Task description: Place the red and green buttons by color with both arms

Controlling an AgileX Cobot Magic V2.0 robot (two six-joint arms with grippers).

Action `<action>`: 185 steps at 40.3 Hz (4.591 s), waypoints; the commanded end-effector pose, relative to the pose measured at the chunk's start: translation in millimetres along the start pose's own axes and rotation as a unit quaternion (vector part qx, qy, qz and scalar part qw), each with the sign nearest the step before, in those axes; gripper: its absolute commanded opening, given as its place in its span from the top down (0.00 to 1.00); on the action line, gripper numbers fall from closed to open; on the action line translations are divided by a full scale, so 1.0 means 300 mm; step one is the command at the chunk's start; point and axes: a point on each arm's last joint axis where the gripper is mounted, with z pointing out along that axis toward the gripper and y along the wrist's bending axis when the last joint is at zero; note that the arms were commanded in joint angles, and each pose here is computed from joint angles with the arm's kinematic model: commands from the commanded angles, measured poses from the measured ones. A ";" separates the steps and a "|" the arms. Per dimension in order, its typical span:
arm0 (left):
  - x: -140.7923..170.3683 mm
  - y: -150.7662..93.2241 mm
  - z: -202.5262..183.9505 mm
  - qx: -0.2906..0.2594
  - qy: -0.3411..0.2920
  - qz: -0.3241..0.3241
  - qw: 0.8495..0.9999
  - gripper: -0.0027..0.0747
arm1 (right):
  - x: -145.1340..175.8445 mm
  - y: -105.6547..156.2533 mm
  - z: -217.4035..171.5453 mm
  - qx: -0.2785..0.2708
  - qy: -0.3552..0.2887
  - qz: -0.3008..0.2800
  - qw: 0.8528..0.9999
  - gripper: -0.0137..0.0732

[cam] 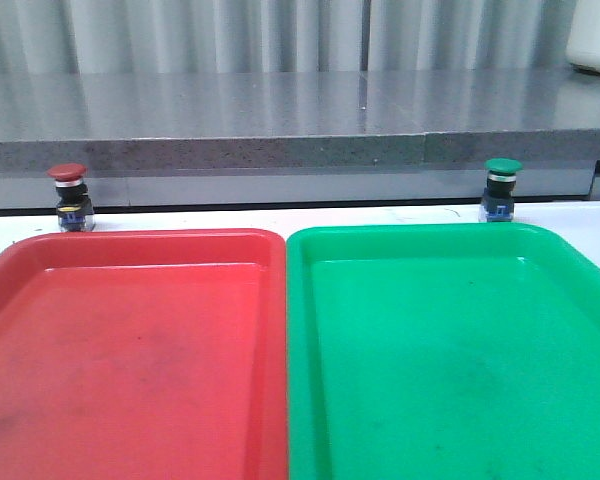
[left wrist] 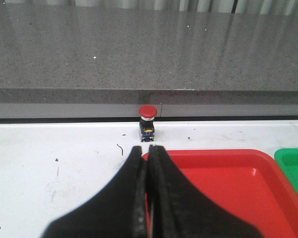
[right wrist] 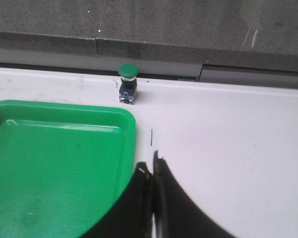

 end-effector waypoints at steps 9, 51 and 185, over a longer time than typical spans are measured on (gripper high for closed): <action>-0.029 0.001 0.030 -0.001 -0.021 -0.010 1.000 0.97 | -0.048 -0.004 0.032 0.005 -0.015 -0.008 1.000 0.84; -0.269 -0.009 0.603 -0.004 0.174 0.000 0.985 0.19 | -0.043 -0.004 0.049 0.005 0.001 -0.008 1.000 0.18; 0.205 -0.328 0.669 0.154 0.305 0.029 0.939 0.72 | -0.043 -0.004 0.049 0.005 0.001 -0.008 1.000 0.18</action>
